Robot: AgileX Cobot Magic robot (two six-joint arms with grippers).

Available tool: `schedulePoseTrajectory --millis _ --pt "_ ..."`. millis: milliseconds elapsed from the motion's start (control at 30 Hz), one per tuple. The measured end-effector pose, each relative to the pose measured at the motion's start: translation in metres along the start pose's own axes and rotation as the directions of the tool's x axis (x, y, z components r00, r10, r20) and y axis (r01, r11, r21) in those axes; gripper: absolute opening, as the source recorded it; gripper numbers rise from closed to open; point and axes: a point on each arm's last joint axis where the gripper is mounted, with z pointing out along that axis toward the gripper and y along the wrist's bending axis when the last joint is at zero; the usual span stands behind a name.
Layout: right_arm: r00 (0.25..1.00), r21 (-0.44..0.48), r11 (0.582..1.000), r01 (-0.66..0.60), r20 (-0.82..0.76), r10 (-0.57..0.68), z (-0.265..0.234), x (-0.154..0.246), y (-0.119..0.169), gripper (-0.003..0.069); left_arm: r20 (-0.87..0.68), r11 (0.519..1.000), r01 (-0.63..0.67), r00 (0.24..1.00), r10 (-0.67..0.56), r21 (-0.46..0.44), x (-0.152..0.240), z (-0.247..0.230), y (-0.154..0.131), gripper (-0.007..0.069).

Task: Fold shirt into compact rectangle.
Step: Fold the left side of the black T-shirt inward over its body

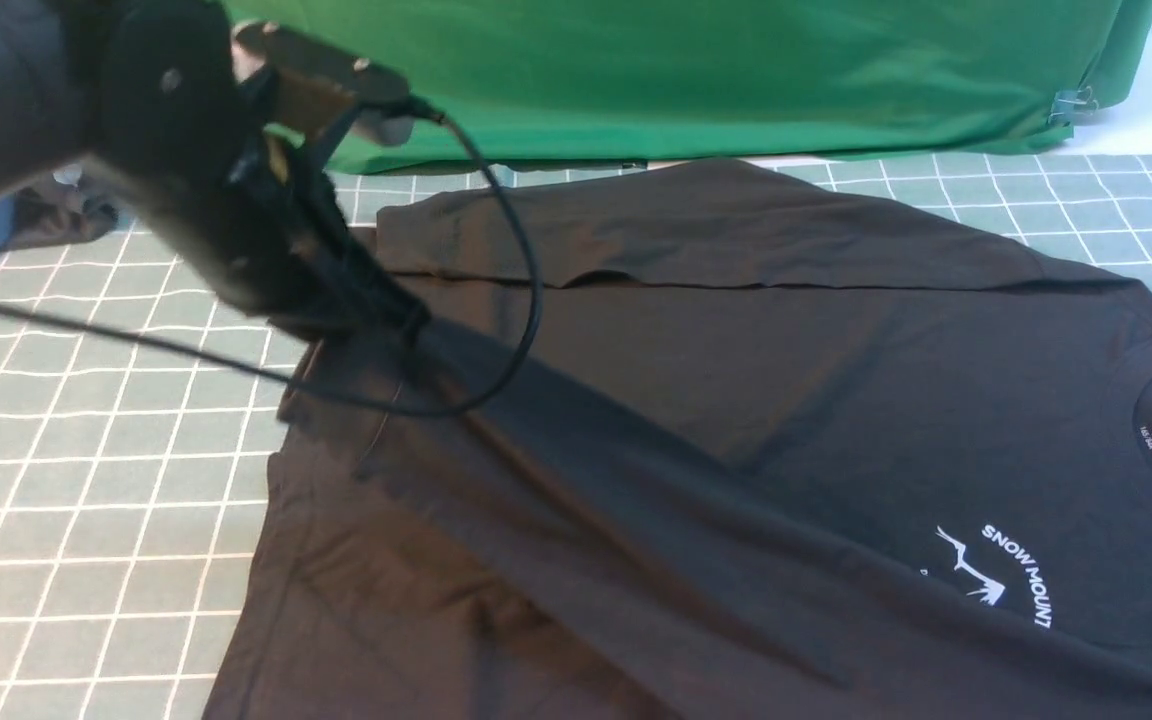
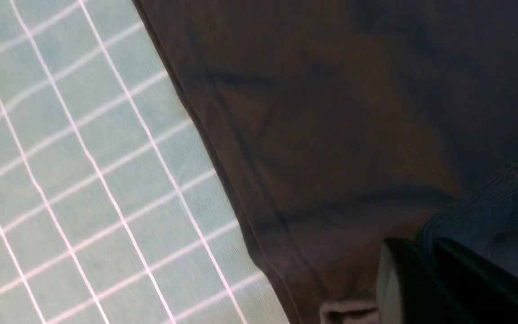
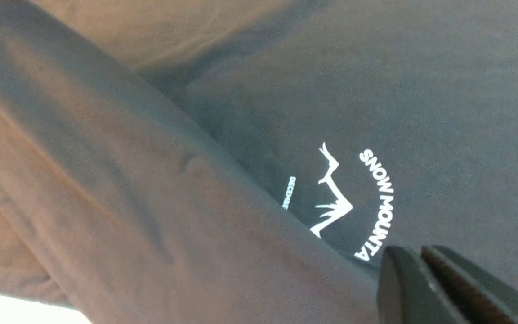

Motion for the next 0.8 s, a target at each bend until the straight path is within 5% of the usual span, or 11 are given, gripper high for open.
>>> schedulePoseTrajectory --millis 800 --pt "1.0 -0.007 1.0 -0.01 0.004 0.01 0.0 0.0 0.001 0.0067 -0.12 0.977 -0.15 0.984 0.132 -0.155 -0.063 0.113 0.013 0.0006"
